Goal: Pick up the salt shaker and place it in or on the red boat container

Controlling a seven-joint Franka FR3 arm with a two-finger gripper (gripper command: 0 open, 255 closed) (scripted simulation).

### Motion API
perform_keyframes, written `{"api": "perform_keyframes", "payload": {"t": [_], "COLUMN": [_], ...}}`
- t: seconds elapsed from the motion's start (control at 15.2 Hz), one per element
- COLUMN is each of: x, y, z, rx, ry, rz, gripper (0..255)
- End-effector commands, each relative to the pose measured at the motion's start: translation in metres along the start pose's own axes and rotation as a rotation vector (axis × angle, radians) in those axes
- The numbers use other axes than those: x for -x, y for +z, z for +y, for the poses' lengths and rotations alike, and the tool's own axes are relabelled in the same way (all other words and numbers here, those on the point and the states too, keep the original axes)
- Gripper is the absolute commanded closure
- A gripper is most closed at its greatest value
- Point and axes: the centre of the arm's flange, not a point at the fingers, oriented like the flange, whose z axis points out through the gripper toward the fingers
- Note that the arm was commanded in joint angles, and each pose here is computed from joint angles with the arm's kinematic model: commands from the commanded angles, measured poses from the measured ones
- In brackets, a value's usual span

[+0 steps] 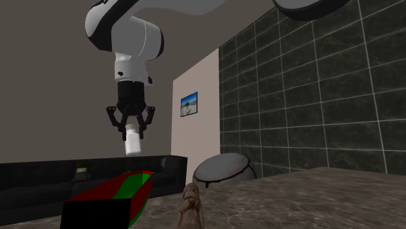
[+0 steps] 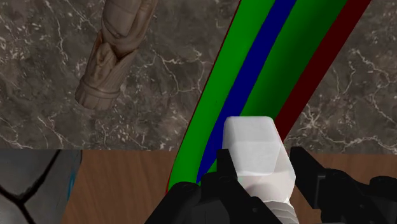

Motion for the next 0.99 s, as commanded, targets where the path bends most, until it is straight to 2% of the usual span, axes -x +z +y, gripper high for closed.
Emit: {"api": "perform_keyframes", "payload": {"t": [0.0, 0.73, 0.92], "x": [-0.001, 0.004, 0.004], "y": [0.01, 0.067, 0.067], "z": [0.0, -0.006, -0.006], "rx": [0.0, 0.0, 0.0], "ry": [0.0, 0.0, 0.0], "rz": [0.001, 0.001, 0.001], "gripper": [255, 255, 255]}}
